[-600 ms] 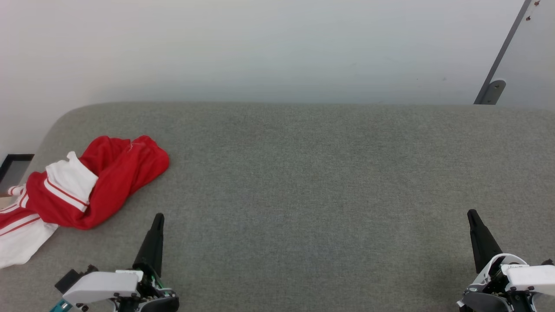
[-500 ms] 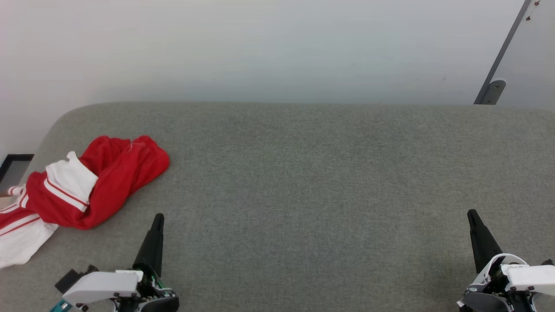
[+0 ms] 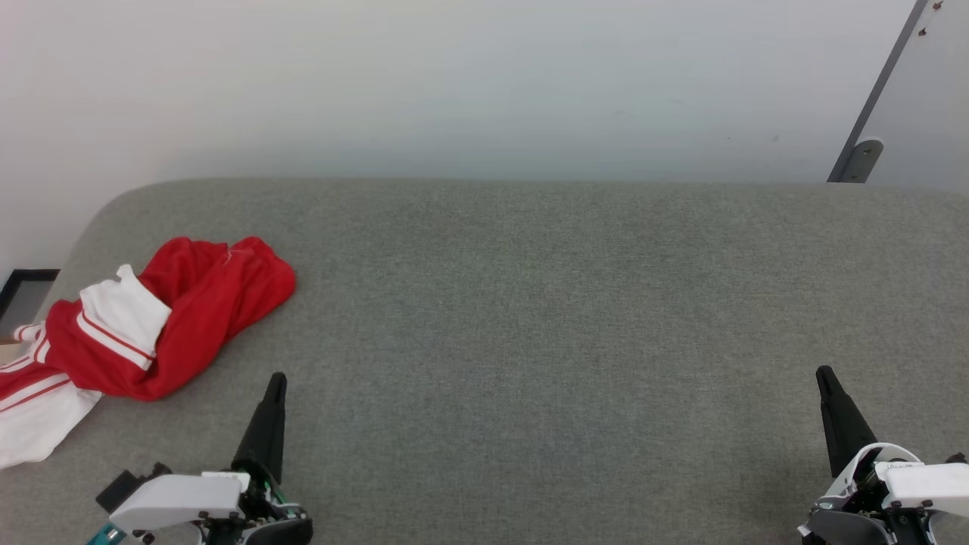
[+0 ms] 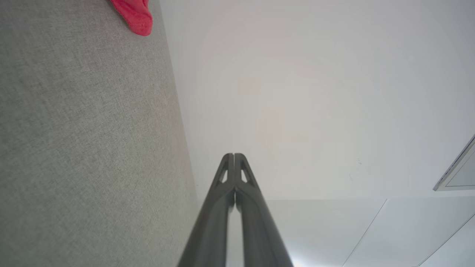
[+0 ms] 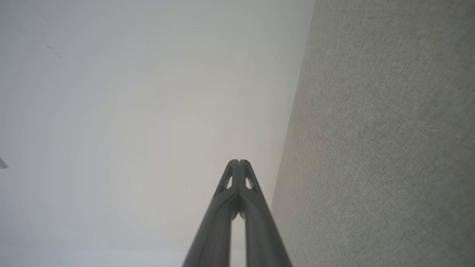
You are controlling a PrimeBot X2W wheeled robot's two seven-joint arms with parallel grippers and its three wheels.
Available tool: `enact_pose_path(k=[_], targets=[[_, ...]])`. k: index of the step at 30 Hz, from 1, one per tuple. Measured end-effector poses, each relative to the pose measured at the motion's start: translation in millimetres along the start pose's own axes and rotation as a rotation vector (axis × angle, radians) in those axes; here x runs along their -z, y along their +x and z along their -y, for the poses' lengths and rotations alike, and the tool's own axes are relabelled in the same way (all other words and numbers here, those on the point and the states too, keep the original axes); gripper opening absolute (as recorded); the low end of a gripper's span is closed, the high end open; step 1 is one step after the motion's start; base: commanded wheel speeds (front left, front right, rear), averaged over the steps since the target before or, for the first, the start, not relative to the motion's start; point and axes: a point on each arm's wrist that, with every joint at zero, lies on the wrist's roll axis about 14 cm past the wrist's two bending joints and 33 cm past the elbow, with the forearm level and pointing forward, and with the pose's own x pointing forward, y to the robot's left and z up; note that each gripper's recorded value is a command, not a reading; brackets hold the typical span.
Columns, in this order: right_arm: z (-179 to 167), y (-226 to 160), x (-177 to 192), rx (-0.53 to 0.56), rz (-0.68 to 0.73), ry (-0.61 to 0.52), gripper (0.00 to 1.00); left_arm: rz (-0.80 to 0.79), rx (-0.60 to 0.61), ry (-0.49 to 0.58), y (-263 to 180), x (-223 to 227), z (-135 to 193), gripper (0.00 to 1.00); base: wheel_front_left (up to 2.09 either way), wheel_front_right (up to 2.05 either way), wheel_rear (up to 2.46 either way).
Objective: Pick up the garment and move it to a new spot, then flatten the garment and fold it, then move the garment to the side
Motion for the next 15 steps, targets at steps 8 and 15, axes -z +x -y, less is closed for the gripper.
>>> enact_pose_path(k=[8,15], targets=[[0.0,0.0,0.0,0.000,0.000,0.000,0.00,0.000,0.000,0.000,0.0,0.0,0.0,0.00,0.00,0.00,0.00],[-0.1,0.0,0.0,0.000,0.000,0.000,0.00,0.000,0.000,0.000,0.0,0.0,0.1,0.00,0.00,0.00,0.00]])
